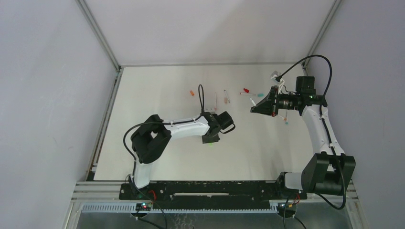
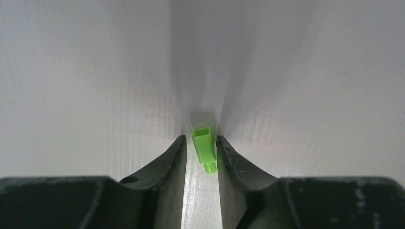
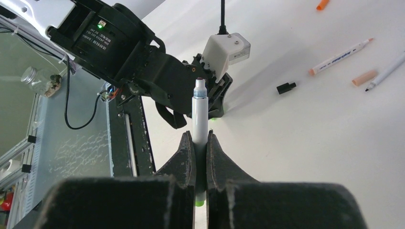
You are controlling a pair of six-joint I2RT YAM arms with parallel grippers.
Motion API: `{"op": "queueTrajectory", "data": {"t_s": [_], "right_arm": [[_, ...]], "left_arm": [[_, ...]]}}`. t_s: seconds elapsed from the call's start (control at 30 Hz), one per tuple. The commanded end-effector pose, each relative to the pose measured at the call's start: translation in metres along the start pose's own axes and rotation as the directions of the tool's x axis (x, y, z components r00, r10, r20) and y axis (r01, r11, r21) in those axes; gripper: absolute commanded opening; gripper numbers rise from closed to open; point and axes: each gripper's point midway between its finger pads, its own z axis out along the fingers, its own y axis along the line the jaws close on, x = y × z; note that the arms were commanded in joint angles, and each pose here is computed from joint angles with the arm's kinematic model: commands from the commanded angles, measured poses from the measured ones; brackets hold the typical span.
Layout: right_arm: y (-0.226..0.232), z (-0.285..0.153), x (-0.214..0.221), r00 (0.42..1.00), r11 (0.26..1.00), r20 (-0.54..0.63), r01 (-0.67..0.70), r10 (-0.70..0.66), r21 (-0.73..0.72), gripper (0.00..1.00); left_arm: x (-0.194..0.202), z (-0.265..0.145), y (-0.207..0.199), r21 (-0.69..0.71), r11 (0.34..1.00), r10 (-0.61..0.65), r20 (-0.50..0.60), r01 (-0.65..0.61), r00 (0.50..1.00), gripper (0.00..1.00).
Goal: Insert the pens into the pen caps
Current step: Insert the pen cap onto the pen.
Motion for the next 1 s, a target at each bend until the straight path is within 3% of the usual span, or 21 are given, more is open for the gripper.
{"op": "queueTrajectory", "data": {"t_s": [0.0, 0.17, 0.37, 0.43, 0.67, 0.83, 0.97], "right_arm": [[0.01, -0.004, -0.009, 0.998, 0.999, 0.025, 0.053, -0.053, -0.013, 0.0], [0.01, -0.006, -0.009, 0.998, 0.999, 0.028, 0.049, -0.049, -0.011, 0.0], [0.011, -0.007, -0.01, 0.998, 0.999, 0.032, 0.053, -0.052, -0.011, 0.0], [0.011, -0.008, -0.01, 0.998, 0.999, 0.034, 0.051, -0.051, -0.011, 0.0], [0.021, -0.009, -0.011, 0.995, 0.996, 0.044, 0.086, -0.085, -0.03, 0.0], [0.038, -0.01, -0.012, 0.988, 0.987, 0.062, 0.148, -0.144, -0.064, 0.0], [0.054, -0.009, -0.01, 0.969, 0.966, 0.061, 0.244, -0.24, -0.08, 0.0]], "left_arm": [[0.004, 0.009, 0.001, -0.017, 0.999, 0.033, -0.048, -0.034, 0.998, 0.33], [0.007, 0.011, 0.002, -0.013, 0.999, 0.034, -0.067, -0.035, 0.997, 0.28], [0.003, 0.009, 0.007, -0.003, 0.999, 0.04, -0.051, -0.04, 0.998, 0.07], [-0.003, 0.003, 0.01, 0.012, 1.0, 0.029, -0.022, -0.028, 0.999, 0.01], [-0.042, -0.051, 0.013, 0.211, 0.977, -0.079, 0.173, 0.041, 0.982, 0.0], [-0.069, -0.113, 0.008, 0.502, 0.865, -0.211, 0.336, 0.015, 0.918, 0.0], [-0.088, -0.179, 0.008, 0.748, 0.66, -0.381, 0.415, -0.071, 0.826, 0.0]]}}
